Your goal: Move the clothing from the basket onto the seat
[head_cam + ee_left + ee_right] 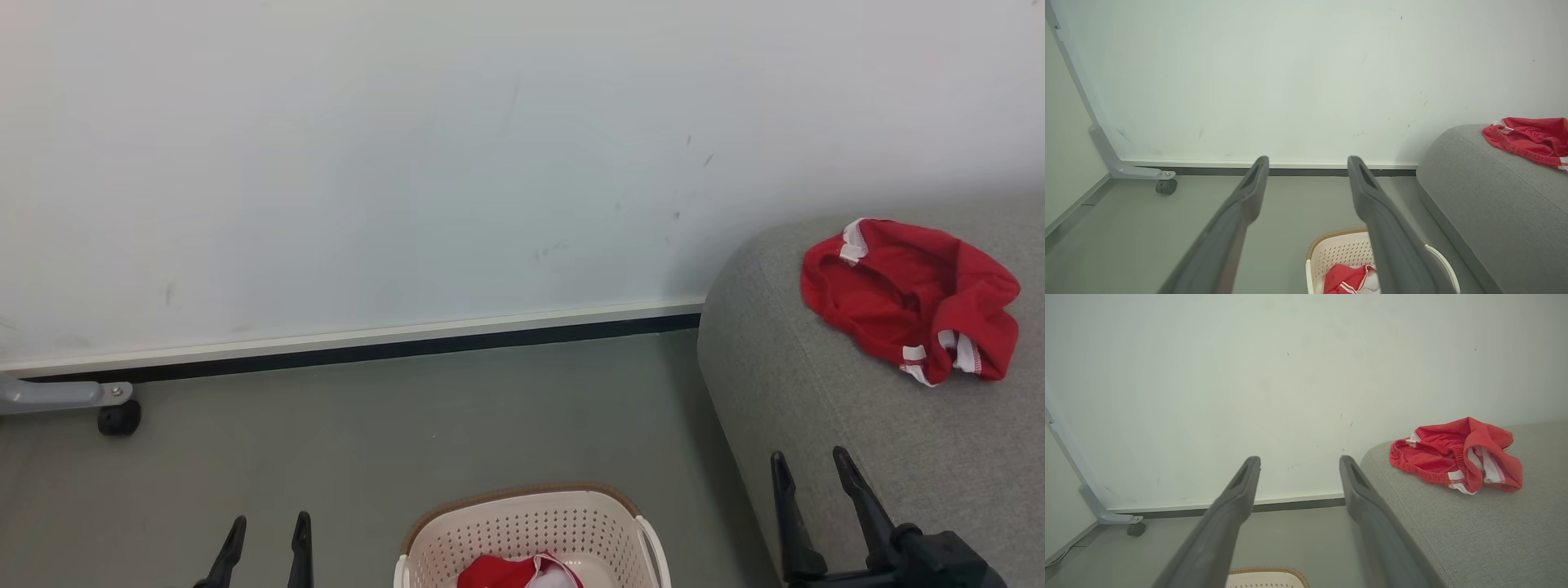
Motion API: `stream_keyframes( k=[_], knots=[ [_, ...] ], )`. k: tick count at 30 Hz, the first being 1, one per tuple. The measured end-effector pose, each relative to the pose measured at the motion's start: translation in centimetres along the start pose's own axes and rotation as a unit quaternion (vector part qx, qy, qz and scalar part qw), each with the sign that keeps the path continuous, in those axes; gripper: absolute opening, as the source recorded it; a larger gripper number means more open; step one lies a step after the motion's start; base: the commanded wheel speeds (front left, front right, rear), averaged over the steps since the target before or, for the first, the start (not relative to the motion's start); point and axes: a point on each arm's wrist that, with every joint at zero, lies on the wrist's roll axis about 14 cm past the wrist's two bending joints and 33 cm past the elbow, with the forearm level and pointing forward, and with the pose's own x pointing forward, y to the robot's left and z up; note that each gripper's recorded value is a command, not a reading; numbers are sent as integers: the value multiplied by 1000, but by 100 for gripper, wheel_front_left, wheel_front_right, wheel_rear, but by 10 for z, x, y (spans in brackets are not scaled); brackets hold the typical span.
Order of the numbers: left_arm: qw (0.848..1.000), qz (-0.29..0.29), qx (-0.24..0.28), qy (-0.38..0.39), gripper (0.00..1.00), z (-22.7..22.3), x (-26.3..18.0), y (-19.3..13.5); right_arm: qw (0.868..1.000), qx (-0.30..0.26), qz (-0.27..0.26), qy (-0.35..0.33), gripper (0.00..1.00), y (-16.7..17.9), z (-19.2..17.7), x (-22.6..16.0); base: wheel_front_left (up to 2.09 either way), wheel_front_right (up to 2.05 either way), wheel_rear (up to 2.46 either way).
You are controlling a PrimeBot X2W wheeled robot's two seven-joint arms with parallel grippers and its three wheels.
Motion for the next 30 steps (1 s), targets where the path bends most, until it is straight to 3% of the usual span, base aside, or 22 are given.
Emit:
stream_keyframes(
  k=[30],
  knots=[
    [1000,9,9,-5,100,1,-3,4,1000,3,-13,12,100,-5,4,-2,0,0,0]
  ],
)
